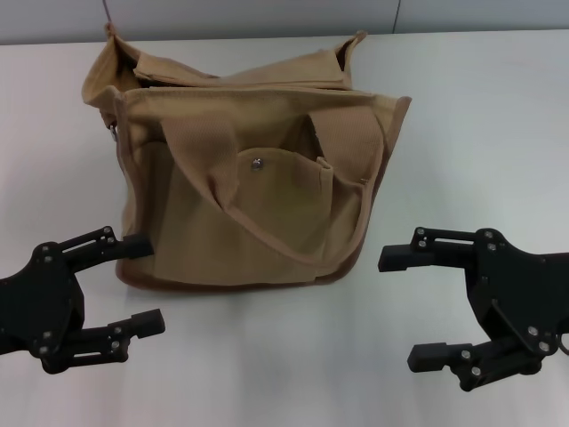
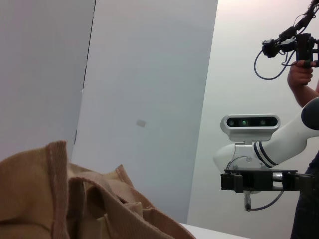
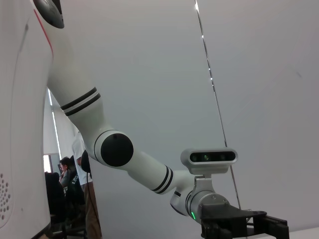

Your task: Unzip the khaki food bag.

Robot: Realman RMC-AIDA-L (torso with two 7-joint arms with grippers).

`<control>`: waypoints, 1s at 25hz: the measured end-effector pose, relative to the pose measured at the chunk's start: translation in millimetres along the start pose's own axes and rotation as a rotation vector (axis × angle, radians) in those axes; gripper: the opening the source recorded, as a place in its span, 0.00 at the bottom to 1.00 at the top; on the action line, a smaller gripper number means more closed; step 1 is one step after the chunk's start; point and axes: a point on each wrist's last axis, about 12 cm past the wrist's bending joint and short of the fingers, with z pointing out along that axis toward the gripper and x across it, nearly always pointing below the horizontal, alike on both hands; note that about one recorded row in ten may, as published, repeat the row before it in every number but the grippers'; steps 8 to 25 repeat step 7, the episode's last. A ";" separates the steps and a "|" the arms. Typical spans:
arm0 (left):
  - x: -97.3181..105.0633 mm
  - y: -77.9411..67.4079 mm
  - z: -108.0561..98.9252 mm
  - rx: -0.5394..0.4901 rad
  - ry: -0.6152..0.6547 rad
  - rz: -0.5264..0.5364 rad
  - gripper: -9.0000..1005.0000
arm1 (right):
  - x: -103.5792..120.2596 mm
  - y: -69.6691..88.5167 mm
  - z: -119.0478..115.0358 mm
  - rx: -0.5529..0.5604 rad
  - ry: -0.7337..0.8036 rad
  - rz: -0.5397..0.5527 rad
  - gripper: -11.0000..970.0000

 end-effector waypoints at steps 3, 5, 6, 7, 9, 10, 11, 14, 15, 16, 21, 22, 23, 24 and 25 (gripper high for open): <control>0.0 0.0 0.1 0.000 0.000 0.000 0.83 | 0.3 -0.2 0.2 0.002 0.001 0.000 0.88; -0.3 0.3 0.0 -0.002 -0.002 0.001 0.83 | 1.0 -0.4 -0.1 0.010 0.003 0.001 0.88; -0.3 0.3 0.0 -0.005 -0.005 0.001 0.83 | 1.2 -1.2 0.9 0.024 -0.012 0.002 0.88; -0.3 0.3 0.0 -0.005 -0.005 0.001 0.83 | 1.2 -1.2 0.9 0.024 -0.012 0.002 0.88; -0.3 0.3 0.0 -0.005 -0.005 0.001 0.83 | 1.2 -1.2 0.9 0.024 -0.012 0.002 0.88; -0.3 0.3 0.0 -0.005 -0.005 0.001 0.83 | 1.2 -1.2 0.9 0.024 -0.012 0.002 0.88; -0.3 0.3 0.0 -0.005 -0.005 0.001 0.83 | 1.2 -1.2 0.9 0.024 -0.012 0.002 0.88; -0.3 0.3 0.0 -0.005 -0.005 0.001 0.83 | 1.2 -1.2 0.9 0.024 -0.012 0.002 0.88; -0.3 0.3 0.0 -0.005 -0.005 0.001 0.83 | 1.2 -1.2 0.9 0.024 -0.012 0.002 0.88; -0.3 0.3 0.0 -0.005 -0.005 0.001 0.83 | 1.2 -1.2 0.9 0.024 -0.012 0.002 0.88; -0.3 0.3 0.0 -0.005 -0.005 0.001 0.83 | 1.2 -1.2 0.9 0.024 -0.012 0.002 0.88; -0.3 0.3 0.0 -0.005 -0.005 0.001 0.83 | 1.2 -1.2 0.9 0.024 -0.012 0.002 0.88; -0.3 0.3 0.0 -0.005 -0.005 0.001 0.83 | 1.2 -1.2 0.9 0.024 -0.012 0.002 0.88; -0.3 0.3 0.0 -0.005 -0.005 0.001 0.83 | 1.2 -1.2 0.9 0.024 -0.012 0.002 0.88; -0.3 0.3 0.0 -0.005 -0.005 0.001 0.83 | 1.2 -1.2 0.9 0.024 -0.012 0.002 0.88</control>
